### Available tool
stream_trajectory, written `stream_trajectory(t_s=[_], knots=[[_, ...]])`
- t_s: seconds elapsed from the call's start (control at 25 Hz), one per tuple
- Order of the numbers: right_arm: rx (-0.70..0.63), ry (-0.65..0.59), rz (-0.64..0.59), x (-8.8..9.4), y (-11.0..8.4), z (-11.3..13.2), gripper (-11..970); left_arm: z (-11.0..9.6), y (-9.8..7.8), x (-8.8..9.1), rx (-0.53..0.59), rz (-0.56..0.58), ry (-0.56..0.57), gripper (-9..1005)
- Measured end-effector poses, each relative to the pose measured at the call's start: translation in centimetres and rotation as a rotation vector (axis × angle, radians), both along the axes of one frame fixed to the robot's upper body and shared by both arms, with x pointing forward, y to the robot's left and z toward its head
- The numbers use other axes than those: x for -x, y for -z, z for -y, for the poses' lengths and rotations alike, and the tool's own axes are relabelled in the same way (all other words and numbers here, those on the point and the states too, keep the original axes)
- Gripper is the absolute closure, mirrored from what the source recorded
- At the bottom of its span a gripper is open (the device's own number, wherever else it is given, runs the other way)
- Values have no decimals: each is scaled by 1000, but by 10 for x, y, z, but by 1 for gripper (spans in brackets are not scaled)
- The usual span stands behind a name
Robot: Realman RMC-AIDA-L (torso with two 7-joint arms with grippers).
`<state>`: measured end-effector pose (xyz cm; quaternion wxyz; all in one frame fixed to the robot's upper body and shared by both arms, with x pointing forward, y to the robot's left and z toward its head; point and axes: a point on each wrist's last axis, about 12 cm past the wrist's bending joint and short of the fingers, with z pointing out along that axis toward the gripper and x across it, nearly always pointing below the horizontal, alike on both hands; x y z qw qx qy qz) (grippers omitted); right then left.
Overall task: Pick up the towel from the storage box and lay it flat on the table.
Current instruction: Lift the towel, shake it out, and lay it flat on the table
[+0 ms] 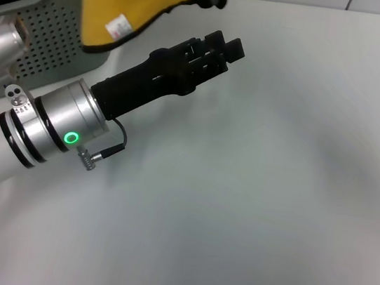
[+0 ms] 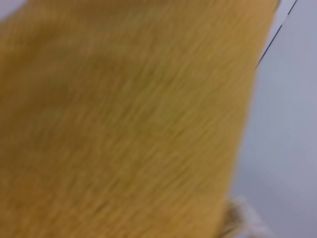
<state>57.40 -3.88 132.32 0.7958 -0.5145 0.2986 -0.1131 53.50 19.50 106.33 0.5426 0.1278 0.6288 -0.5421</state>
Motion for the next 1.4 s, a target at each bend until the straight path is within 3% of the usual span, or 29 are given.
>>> stream_trajectory(t_s=[0.6, 0.76, 0.84, 1.08, 1.4], knots=[[-22, 22, -43, -8, 5, 8, 955, 1, -3, -1, 8, 18, 9, 415], [-44, 62, -45, -12, 1, 18, 955, 2, -3, 0, -9, 30, 18, 275], [-57, 100, -55, -15, -1, 23, 955, 2, -1, 2, -37, 59, 17, 205], [-191, 255, -163, -36, -17, 33, 956, -1, -1, 9, -114, 224, -6, 149], [-249, 417, -229, -52, -39, 13, 956, 0, 1, 10, -231, 399, -35, 103]])
